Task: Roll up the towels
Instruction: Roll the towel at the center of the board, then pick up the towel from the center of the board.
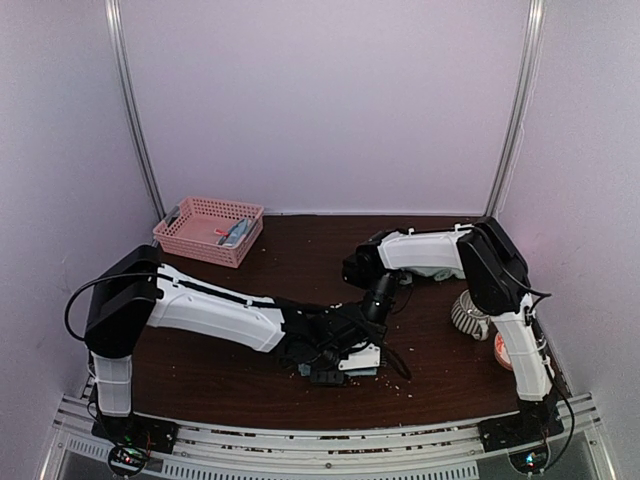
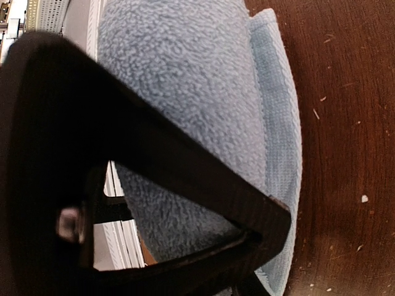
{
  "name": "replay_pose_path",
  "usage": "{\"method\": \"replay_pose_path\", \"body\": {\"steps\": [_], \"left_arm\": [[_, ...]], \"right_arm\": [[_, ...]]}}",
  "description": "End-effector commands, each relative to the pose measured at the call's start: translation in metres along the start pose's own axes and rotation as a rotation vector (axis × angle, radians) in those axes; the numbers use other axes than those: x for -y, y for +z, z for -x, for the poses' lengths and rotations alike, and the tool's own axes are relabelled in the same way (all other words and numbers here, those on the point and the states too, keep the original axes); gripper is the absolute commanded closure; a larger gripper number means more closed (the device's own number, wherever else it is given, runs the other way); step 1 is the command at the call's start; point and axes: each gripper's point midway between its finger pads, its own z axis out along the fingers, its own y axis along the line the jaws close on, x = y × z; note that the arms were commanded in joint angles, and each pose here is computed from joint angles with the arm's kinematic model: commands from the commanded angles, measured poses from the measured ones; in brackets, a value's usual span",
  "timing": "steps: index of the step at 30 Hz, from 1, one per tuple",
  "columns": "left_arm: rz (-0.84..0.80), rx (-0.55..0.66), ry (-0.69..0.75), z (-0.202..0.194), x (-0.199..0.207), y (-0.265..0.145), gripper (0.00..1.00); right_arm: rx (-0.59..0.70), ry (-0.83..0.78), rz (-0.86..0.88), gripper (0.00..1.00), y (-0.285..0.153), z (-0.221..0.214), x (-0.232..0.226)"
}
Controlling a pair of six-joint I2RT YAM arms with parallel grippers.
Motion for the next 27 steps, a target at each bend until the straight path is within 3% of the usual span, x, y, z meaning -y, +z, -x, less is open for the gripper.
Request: {"method": "replay_pose_path", "body": {"steps": [1,7,11,14,17,19,27], "left_arm": [[0.004,-0.037,0.022,-0.006,0.004,0.021,0.43],[-0.029,-0.095,0.019,-0.017,0.012,0.033,0.55],[-0.081,-0.118,0.003,-0.021,0.018,0.039,0.72],[-0.106,-0.103,-0.01,-0.02,0.02,0.038,0.88],[-0.113,-0.068,-0.041,-0.015,0.016,0.033,0.94],[-0.117,-0.035,-0.07,-0.009,0.011,0.027,0.96],[-0.095,0.088,-0.226,0.008,-0.036,-0.007,1.0]], "right_arm": [[-0.17,0.044,-0.067,0.84,0.032,-0.037,0.039],[-0.147,0.049,-0.038,0.82,0.026,-0.034,0.03],[-0.105,-0.002,-0.041,0.73,0.007,-0.027,0.018],[-0.057,-0.046,-0.107,0.56,-0.023,-0.02,0.004],[-0.013,-0.071,-0.205,0.43,-0.056,-0.013,-0.004],[0.039,-0.041,-0.268,0.03,-0.083,-0.009,-0.004],[0.321,0.062,-0.514,0.0,-0.191,-0.02,-0.003]]}}
